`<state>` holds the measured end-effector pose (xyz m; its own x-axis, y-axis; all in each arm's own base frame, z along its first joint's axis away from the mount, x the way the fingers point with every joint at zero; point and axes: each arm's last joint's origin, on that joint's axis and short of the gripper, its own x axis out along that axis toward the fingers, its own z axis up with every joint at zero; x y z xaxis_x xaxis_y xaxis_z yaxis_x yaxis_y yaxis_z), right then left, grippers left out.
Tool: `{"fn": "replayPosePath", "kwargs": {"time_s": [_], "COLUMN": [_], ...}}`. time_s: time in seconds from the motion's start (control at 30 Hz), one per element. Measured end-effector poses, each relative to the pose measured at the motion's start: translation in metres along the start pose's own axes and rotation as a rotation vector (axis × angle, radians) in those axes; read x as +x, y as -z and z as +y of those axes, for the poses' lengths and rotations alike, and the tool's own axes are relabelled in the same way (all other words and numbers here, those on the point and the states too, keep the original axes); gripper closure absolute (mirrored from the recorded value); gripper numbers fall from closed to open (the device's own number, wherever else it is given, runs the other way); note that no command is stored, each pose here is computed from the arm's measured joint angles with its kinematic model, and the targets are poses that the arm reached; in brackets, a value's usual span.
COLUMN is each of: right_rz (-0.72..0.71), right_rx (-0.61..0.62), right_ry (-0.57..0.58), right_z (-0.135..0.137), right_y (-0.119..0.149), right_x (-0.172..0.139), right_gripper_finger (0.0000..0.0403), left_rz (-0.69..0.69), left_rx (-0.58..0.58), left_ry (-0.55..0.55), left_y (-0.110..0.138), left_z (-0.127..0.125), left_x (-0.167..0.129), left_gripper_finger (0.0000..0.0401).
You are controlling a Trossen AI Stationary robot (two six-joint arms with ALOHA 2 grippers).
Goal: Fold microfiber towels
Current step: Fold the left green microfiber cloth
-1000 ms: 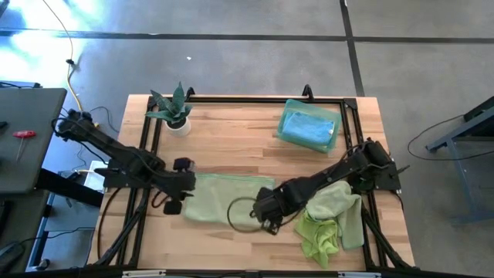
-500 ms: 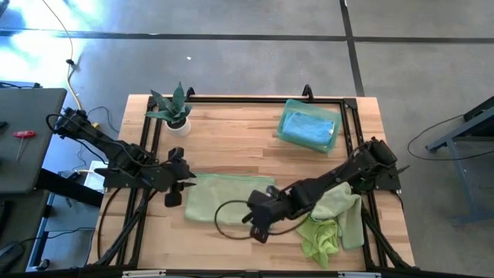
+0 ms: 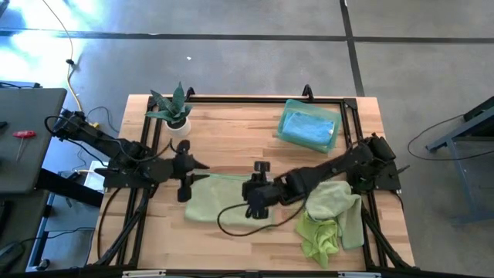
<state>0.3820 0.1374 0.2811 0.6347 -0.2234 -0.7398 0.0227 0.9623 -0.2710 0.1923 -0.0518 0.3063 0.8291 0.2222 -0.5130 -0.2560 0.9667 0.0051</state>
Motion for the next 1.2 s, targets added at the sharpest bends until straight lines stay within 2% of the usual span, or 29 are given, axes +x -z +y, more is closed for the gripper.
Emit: {"fn": "replayPosePath", "kwargs": {"time_s": [0.07,0.13,0.27,0.37,0.53,0.63,0.8,0.9,1.03,1.13,1.2], "right_rz": [0.022,0.043,0.111,0.163,0.112,0.168,0.238,0.136,0.064,0.040,0.001], "right_rx": [-0.011,-0.065,-0.192,-0.237,-0.201,-0.178,-0.090,0.042,0.218,0.311,0.385], "right_ry": [-0.112,-0.171,-0.136,-0.159,-0.206,-0.193,-0.197,-0.232,-0.283,-0.233,-0.194], "right_z": [-0.005,-0.004,0.006,0.022,0.040,0.038,0.033,0.034,0.037,0.037,0.033], "right_y": [-0.001,0.001,0.010,0.020,0.019,0.024,0.041,0.069,0.115,0.139,0.147], "right_x": [0.005,0.013,0.038,0.058,0.060,0.059,0.048,0.042,0.034,0.018,0.006], "right_gripper_finger": [0.0249,0.0249,0.0249,0.0249,0.0249,0.0249,0.0249,0.0250,0.0250,0.0250,0.0250], "left_rz": [-0.060,-0.102,-0.130,-0.129,-0.129,-0.140,-0.180,-0.217,-0.292,-0.315,-0.262], "left_rx": [-0.008,0.000,0.019,0.020,0.028,0.068,0.086,0.071,0.000,-0.087,-0.134], "left_ry": [0.000,-0.003,-0.013,-0.014,-0.021,-0.049,-0.113,-0.154,-0.207,-0.222,-0.187], "left_y": [-0.007,-0.013,-0.017,-0.017,-0.017,-0.020,-0.027,-0.033,-0.043,-0.046,-0.042], "left_z": [0.002,0.003,0.006,0.007,0.008,0.013,0.025,0.034,0.047,0.057,0.061], "left_x": [0.002,0.003,0.004,0.004,0.005,0.007,0.011,0.013,0.015,0.017,0.023], "left_gripper_finger": [0.0294,0.0294,0.0294,0.0294,0.0294,0.0294,0.0294,0.0294,0.0294,0.0294,0.0294]}}
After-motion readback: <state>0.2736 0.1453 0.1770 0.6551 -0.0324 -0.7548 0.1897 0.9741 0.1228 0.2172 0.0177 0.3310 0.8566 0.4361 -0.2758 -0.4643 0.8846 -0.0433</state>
